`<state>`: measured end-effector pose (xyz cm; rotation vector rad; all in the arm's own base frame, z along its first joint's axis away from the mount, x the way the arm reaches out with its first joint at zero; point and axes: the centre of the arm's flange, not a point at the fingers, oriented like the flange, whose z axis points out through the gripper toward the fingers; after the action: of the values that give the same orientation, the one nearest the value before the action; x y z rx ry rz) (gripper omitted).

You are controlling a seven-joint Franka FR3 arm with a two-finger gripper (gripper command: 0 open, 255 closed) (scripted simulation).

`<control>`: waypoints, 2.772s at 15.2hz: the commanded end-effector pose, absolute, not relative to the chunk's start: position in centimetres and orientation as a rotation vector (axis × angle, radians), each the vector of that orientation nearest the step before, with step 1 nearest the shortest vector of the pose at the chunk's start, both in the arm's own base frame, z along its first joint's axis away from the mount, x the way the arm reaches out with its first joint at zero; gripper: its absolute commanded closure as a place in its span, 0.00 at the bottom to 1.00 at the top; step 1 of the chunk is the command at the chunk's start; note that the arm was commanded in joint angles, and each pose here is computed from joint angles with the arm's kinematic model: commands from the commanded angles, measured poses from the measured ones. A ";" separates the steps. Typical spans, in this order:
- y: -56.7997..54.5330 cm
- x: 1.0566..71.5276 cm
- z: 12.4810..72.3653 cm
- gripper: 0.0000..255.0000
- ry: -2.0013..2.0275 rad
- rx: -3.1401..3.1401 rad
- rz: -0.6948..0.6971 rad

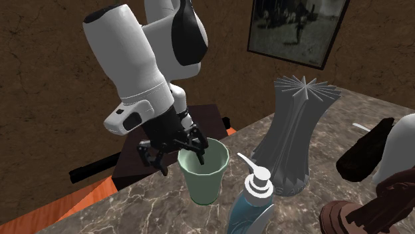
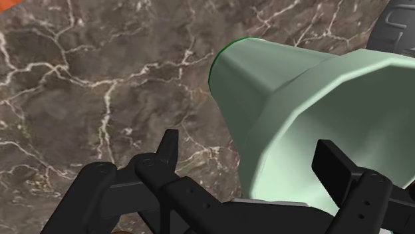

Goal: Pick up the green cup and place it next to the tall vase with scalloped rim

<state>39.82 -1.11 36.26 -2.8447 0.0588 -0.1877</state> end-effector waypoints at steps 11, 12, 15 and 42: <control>-1.1 39.8 36.8 1.00 0.059 -2.845 -0.188; -1.1 39.8 37.3 1.00 0.059 -2.845 -0.188; -1.1 39.8 38.9 1.00 0.059 -2.845 -0.188; -1.1 39.8 53.1 1.00 0.059 -2.845 -0.188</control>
<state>39.89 -1.00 52.50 -2.8448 0.0588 -0.1871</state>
